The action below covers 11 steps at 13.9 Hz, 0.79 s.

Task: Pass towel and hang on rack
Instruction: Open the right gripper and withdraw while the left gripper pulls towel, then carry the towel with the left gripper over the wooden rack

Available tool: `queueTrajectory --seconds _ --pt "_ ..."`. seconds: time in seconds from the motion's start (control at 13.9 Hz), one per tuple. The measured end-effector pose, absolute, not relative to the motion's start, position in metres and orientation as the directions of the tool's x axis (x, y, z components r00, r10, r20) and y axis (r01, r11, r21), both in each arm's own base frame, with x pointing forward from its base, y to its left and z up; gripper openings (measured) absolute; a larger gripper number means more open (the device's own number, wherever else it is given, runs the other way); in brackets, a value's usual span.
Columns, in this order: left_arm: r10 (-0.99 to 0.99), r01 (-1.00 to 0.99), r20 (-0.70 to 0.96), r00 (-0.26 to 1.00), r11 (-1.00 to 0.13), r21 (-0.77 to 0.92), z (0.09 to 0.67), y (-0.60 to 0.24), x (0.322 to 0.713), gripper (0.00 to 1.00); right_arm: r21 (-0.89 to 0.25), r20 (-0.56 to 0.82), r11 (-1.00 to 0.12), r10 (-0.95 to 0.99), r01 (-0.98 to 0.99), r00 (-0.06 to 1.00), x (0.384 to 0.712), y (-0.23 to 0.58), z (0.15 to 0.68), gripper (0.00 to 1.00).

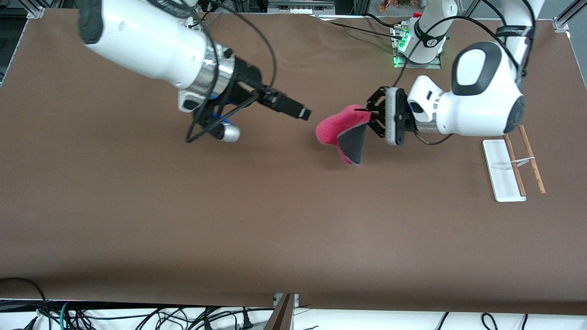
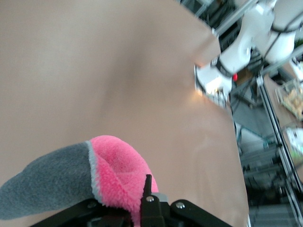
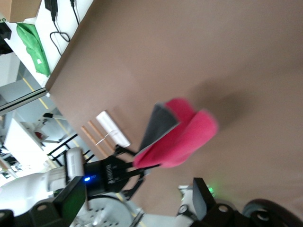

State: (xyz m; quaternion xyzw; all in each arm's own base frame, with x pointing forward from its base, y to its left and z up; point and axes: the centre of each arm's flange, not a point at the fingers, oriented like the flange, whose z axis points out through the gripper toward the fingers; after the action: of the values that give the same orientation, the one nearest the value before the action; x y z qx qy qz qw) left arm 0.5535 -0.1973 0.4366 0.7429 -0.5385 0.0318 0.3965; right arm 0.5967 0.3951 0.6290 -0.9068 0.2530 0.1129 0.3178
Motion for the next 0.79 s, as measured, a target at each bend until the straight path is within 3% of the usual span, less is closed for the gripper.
queueTrajectory --seconds 0.29,0.58,0.79 --pt "-0.847 -0.77 0.3 0.439 -0.183 0.611 0.414 -0.078 0.572 0.03 -0.454 -0.212 -0.831 -0.25 -0.322 0.945 0.626 0.278 0.596 1.0" --pt "-0.855 -0.746 0.147 0.497 -0.334 0.576 0.408 0.053 0.593 0.03 -0.226 -0.106 -0.968 -0.086 -0.108 0.991 0.623 0.179 0.583 1.0" --pt "-0.829 -0.72 0.047 0.558 -0.455 0.525 0.404 0.146 0.594 0.03 -0.086 -0.06 -0.996 0.028 0.023 0.998 0.611 0.131 0.59 1.0"
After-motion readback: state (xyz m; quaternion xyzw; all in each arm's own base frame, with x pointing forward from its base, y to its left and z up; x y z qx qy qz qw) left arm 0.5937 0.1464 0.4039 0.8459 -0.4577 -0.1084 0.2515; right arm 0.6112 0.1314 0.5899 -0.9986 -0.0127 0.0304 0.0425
